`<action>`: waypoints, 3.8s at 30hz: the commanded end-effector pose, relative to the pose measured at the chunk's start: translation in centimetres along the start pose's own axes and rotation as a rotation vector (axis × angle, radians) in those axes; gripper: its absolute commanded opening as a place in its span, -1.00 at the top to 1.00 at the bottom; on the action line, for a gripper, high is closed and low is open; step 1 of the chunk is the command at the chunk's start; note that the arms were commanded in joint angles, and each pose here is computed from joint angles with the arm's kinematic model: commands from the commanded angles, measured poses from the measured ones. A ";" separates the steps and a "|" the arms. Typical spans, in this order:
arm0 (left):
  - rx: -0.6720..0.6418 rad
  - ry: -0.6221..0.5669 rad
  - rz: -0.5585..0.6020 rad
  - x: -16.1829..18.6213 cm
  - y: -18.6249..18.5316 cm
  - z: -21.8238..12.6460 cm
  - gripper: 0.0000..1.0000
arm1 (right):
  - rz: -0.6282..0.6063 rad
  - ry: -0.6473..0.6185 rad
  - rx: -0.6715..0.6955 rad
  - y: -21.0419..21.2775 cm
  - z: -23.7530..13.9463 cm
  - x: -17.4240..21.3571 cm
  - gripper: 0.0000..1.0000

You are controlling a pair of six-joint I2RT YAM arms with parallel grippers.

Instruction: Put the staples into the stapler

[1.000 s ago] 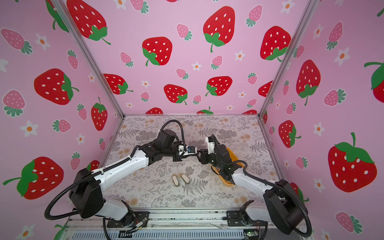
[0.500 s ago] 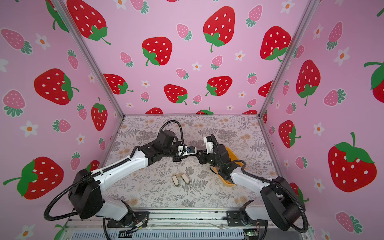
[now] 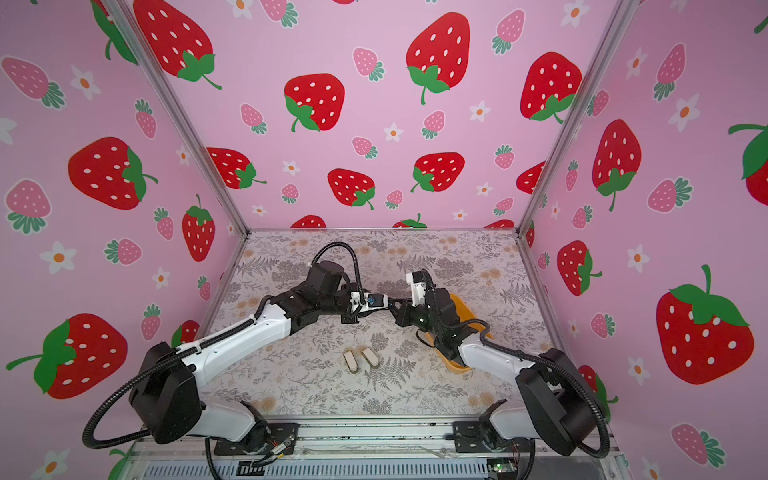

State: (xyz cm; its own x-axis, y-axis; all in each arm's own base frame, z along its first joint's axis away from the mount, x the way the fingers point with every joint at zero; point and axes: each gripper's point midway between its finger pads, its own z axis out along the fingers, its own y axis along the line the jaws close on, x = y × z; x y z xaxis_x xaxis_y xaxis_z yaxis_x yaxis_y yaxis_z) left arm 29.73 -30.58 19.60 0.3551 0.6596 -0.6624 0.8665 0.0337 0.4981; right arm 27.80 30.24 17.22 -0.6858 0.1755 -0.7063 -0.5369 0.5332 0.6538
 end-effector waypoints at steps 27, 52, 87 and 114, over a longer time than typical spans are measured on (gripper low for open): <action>0.011 -0.379 0.099 -6.9 0.6 -5.9 1.00 | 0.179 0.011 0.314 -9.7 -1.6 2.7 1.00; 0.066 -0.290 0.087 -5.8 0.6 -6.1 1.00 | 0.112 -0.011 0.321 -9.5 -2.0 0.6 0.53; 0.412 -0.212 0.116 -4.2 -4.3 -7.0 1.00 | -0.818 -0.285 -0.330 10.7 -7.1 0.0 -0.28; 0.317 -0.229 0.137 -4.5 -2.6 -9.3 1.00 | -0.873 0.079 -0.359 9.3 0.3 6.6 0.30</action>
State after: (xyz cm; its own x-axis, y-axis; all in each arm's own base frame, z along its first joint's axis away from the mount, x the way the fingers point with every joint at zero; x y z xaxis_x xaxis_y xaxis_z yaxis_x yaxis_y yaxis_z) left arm 23.36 -25.77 21.45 0.4185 0.6071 -0.6755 0.9079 -0.2998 0.2930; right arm 18.66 36.12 19.24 -0.0056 -0.1941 -0.9810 -0.9809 0.1917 -0.0323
